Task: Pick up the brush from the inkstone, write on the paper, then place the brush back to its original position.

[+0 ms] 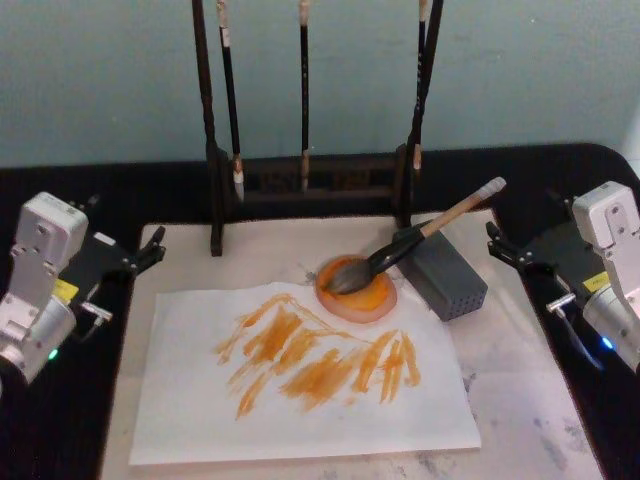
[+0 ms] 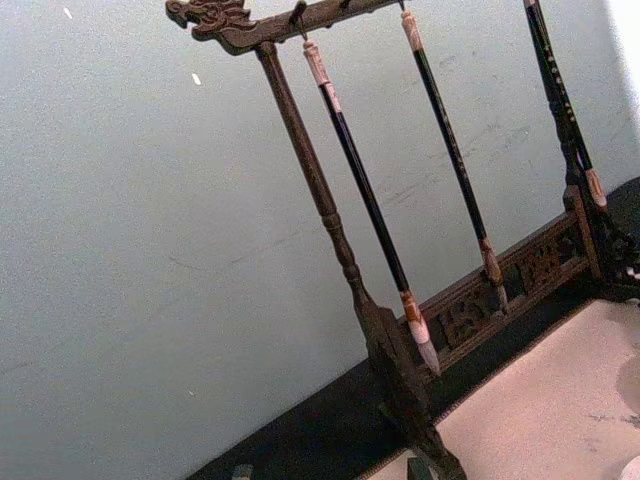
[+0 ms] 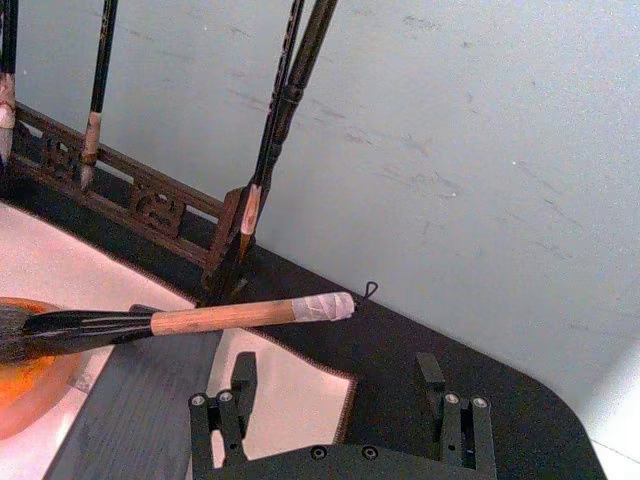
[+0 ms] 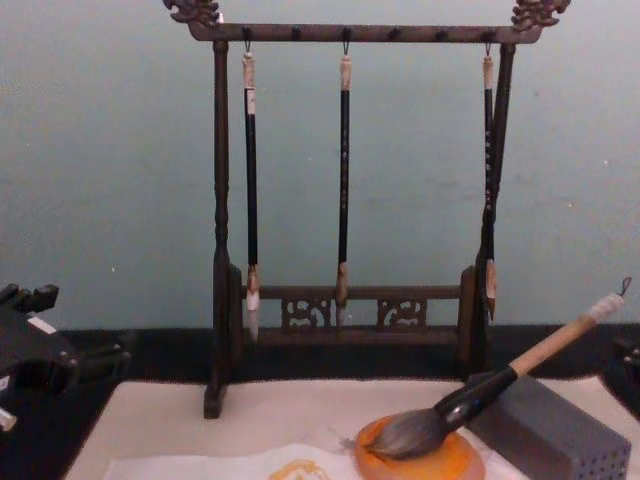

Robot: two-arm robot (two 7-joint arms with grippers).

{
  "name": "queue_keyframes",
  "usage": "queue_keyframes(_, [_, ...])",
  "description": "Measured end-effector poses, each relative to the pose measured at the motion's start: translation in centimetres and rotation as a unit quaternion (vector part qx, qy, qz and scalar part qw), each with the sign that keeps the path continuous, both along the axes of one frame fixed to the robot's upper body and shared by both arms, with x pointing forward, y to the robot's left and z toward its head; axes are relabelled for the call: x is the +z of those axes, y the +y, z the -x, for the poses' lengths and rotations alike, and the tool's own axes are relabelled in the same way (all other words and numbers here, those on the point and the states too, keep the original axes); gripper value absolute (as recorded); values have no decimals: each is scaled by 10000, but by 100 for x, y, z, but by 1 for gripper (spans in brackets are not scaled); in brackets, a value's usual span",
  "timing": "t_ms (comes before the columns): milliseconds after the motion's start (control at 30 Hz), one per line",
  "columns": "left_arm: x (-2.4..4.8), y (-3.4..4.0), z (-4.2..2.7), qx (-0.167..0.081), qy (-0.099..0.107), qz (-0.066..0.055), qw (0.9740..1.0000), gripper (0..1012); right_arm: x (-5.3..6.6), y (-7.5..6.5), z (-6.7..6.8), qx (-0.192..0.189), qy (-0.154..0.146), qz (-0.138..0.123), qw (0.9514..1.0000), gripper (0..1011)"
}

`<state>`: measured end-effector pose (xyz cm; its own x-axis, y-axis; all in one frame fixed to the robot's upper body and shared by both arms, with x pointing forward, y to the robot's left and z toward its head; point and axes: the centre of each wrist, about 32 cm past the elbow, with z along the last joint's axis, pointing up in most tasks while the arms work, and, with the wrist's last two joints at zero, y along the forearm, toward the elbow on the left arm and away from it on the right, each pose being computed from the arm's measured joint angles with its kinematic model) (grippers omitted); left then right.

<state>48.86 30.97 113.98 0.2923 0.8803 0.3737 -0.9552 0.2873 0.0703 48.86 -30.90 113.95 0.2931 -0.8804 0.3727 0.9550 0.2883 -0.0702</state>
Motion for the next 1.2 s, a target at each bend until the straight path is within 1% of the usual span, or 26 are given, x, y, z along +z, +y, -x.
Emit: queue_keyframes(1200, [0,0,0,0,-1,0,10000,1001,3,-6,-1,-4,-1,5,10000,1000])
